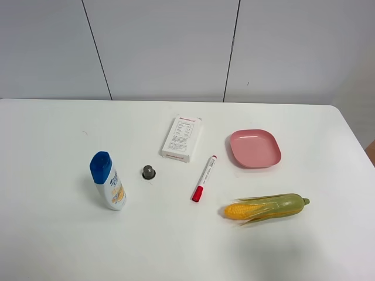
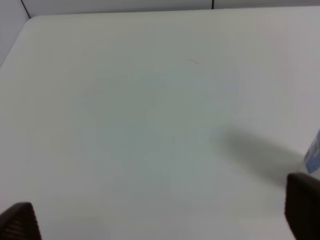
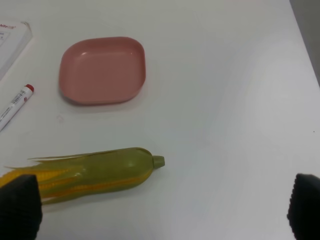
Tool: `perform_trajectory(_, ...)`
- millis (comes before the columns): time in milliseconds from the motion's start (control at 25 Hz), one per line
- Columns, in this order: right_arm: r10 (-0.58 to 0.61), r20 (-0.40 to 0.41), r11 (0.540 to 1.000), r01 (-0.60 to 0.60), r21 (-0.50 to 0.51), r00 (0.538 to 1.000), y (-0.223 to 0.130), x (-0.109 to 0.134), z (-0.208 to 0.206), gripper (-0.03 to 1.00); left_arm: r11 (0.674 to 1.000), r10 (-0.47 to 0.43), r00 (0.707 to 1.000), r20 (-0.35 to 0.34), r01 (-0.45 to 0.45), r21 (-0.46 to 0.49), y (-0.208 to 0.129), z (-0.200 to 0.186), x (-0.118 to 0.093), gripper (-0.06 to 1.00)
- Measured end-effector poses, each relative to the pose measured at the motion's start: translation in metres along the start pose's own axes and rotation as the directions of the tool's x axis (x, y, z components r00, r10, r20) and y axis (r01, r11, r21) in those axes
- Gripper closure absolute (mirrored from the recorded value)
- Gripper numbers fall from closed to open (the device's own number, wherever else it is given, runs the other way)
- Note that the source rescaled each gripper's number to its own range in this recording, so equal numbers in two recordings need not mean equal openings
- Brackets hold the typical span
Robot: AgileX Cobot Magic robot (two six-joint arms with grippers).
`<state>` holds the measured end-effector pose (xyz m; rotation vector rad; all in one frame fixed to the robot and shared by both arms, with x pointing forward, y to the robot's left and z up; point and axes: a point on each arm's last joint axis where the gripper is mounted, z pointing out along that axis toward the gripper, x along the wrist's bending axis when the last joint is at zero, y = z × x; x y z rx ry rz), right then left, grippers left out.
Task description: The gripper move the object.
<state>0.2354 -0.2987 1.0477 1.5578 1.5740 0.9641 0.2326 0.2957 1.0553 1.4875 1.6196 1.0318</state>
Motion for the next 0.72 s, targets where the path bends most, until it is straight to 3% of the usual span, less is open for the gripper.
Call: perform_trajectory(720,0.000,0.000,1.000,0.000,0.000,1.000,0.0000,0.0000,0.0000,-0.03,1.000,-0.009,1.000,-0.006,0.009,0.000,0.0000,0.0000,0.0006,-0.05)
